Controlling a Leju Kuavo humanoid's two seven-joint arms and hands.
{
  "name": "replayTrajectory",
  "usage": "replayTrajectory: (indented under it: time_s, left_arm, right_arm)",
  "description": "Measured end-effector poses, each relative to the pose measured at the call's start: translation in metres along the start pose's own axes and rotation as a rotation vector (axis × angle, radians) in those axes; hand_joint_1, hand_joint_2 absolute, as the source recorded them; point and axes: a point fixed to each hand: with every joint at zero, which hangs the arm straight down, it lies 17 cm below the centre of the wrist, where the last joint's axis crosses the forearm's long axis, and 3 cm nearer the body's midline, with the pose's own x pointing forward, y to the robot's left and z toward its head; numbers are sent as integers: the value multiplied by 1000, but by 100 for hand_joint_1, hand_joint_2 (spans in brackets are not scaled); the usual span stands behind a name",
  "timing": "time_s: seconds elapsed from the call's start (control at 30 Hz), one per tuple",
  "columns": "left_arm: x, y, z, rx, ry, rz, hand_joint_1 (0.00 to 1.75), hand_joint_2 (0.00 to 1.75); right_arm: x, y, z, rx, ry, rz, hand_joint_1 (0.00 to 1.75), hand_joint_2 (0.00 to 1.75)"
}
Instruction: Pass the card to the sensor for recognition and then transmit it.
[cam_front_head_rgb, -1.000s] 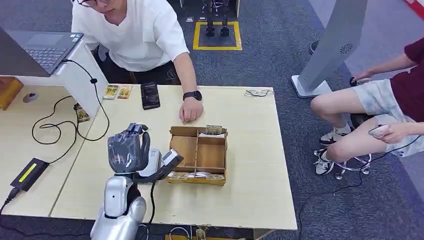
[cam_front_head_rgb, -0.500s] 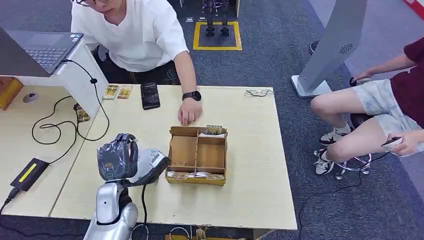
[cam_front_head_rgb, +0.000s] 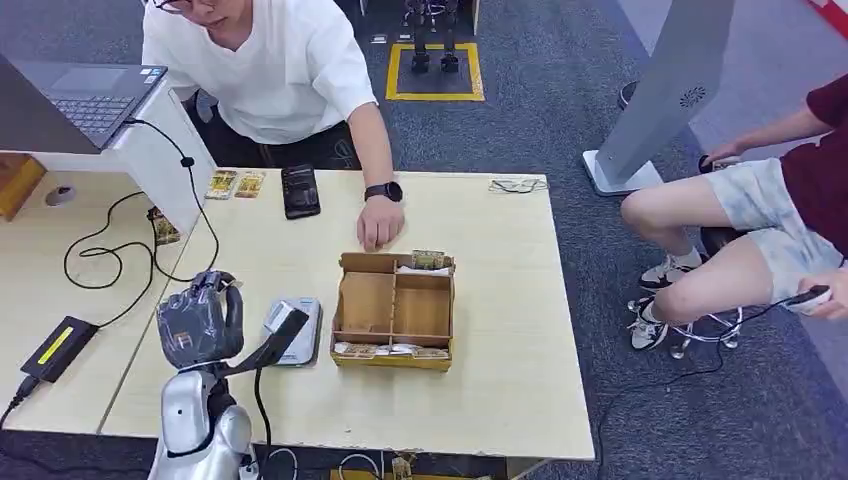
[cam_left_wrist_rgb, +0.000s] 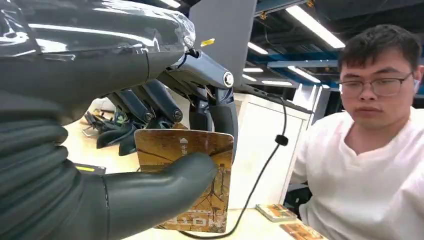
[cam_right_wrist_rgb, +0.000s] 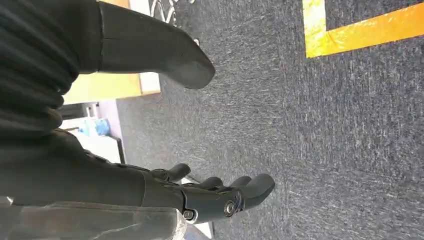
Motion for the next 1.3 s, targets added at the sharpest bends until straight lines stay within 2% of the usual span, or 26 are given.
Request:
replayTrajectory:
  time_s: [0.53, 0.7, 0.9, 1.3]
  left_arm:
    - [-26, 15, 0, 36, 53, -8, 175, 175]
    - [-47, 18, 6, 39, 96, -23, 175, 175]
    - [-66, 15, 16, 21, 123, -58, 175, 175]
    - [-73, -7, 27, -66, 145, -106, 175, 175]
  right_arm:
    - [0, -1, 0, 0, -1, 0, 0, 175]
    - [0, 0, 0, 2, 1, -14, 0, 175]
    - [1, 1, 2, 8, 2, -18, 0, 175]
    - [2, 2, 3, 7, 1, -23, 0, 175]
